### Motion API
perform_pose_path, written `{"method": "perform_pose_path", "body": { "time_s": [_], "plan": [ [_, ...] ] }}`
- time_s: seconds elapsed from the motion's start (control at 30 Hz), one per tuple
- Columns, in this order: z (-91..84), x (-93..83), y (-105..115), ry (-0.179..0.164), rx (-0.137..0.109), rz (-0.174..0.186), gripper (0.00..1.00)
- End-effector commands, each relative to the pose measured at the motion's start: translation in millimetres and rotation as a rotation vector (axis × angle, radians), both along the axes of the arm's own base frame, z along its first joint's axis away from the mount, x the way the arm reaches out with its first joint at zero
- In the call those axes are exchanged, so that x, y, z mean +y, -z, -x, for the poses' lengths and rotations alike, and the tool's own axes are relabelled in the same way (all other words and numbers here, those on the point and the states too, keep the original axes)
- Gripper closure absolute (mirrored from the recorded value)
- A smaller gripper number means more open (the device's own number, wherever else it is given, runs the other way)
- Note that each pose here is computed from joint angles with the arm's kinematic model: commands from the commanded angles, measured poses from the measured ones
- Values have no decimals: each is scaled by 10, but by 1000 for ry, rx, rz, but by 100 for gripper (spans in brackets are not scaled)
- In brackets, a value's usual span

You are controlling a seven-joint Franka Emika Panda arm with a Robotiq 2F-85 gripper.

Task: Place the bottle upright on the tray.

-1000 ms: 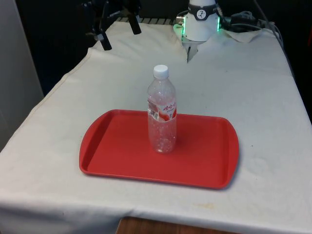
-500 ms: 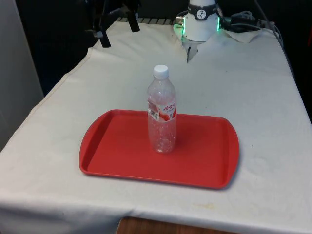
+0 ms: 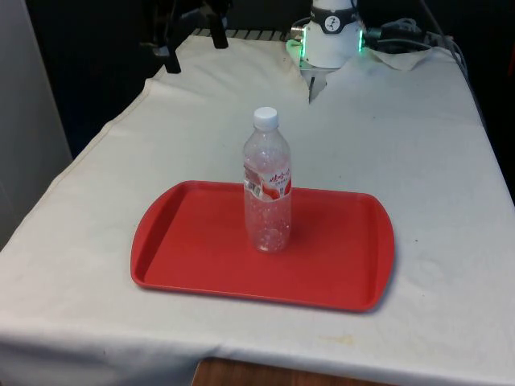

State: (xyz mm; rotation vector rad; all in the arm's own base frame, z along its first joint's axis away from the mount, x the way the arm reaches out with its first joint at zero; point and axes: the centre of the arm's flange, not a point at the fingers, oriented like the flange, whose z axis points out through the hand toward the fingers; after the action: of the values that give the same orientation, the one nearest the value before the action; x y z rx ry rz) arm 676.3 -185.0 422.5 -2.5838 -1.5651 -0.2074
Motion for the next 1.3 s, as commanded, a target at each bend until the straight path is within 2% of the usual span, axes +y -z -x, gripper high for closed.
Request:
{"method": "perform_pose_path", "body": {
  "time_s": [0.0, 0.03, 0.07, 0.1, 0.33, 0.37, 0.4, 0.53, 0.6, 0.63, 0.8, 0.87, 0.9, 1.1, 1.13, 1.17, 1.27],
  "plan": [
    [-11, 16, -10, -1, 11, 16, 0],
    [-11, 19, -13, -2, 14, 21, 0],
    [-8, 18, -16, -5, 4, 16, 0],
    [-17, 33, -26, -6, 17, 32, 0],
    [-39, 92, -83, -17, 24, 71, 0],
    [-34, 79, -75, -18, 14, 57, 0],
    [-41, 103, -93, -19, 24, 74, 0],
    [-48, 132, -133, -20, 21, 83, 0],
    [-49, 131, -116, -23, 19, 72, 0],
    [-38, 141, -157, -21, 20, 83, 0],
    [5, 155, -234, -26, 15, 80, 0],
    [8, 159, -228, -28, 23, 65, 0],
    [33, 158, -263, -28, 15, 77, 0],
    [126, 170, -338, -34, 11, 70, 0],
    [118, 171, -315, -35, 23, 56, 0],
    [138, 177, -341, -36, 11, 69, 0],
    [181, 179, -358, -37, 9, 63, 0]
  ]
}}
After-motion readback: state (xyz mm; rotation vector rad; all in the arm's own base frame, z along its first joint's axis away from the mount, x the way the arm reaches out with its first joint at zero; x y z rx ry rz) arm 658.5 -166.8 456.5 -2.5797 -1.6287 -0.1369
